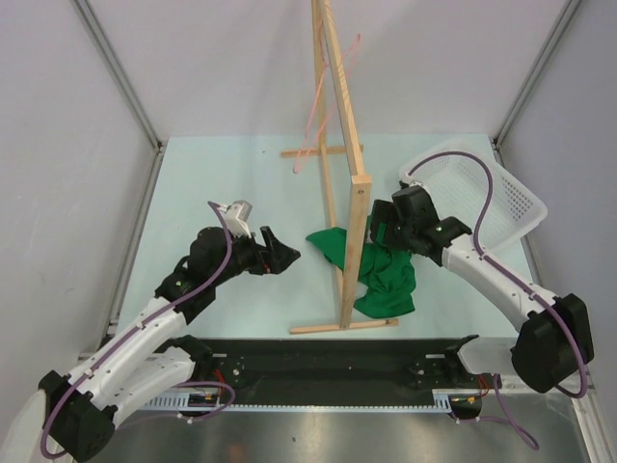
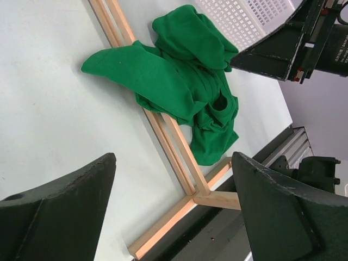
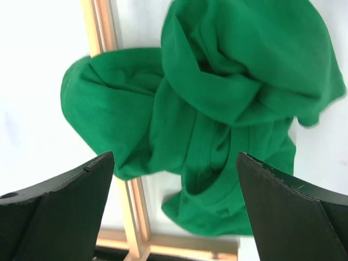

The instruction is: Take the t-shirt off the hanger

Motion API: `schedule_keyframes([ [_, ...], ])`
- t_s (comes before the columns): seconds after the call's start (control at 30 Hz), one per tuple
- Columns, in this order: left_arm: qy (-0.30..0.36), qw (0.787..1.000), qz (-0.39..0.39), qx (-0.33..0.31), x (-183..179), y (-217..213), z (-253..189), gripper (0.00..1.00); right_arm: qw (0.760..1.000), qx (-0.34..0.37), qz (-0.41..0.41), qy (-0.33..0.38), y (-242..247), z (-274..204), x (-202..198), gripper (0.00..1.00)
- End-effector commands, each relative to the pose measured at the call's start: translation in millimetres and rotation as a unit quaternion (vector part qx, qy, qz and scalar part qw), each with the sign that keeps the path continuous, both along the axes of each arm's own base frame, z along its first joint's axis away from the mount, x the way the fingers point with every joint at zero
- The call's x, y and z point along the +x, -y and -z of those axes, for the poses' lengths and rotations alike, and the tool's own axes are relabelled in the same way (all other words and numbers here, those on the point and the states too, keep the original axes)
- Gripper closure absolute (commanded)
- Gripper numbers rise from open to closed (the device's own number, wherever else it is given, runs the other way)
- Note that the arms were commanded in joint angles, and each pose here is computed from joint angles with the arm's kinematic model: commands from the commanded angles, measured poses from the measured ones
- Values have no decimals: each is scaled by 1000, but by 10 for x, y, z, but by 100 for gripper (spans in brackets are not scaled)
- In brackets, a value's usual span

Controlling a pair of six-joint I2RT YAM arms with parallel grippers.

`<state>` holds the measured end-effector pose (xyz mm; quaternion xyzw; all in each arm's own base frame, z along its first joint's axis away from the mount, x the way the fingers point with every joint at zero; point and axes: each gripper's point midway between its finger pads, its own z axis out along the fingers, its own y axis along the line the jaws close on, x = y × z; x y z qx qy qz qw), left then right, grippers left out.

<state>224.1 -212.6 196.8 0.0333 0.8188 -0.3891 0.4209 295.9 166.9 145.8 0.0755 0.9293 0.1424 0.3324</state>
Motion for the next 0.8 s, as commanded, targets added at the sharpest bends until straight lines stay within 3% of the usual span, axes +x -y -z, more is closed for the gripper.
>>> schedule_keyframes([
  [0.0,30,999,10,-8,42,59,-186,8,999,-15,-32,32,-78,116,176,0],
  [0.17,31,999,13,-2,16,40,-178,8,998,-67,7,-18,58,510,157,0],
  [0.37,33,999,20,-1,15,61,-146,7,995,-80,-39,-36,-227,833,-6,0],
  [0.5,32,999,22,-5,17,76,-159,7,990,-127,-2,-56,-192,1040,-53,0],
  [0.57,33,999,23,-4,10,71,-158,7,981,-183,38,-42,-38,1071,-63,1],
  [0.63,32,999,21,-2,8,63,-141,7,980,-188,50,-38,-56,1099,-92,2],
  [0.73,29,999,24,-2,-2,65,-132,7,982,-179,50,-40,-89,1158,-88,9],
  [0.77,31,999,24,-2,-2,65,-143,7,982,-180,50,-40,-89,1161,-84,16],
])
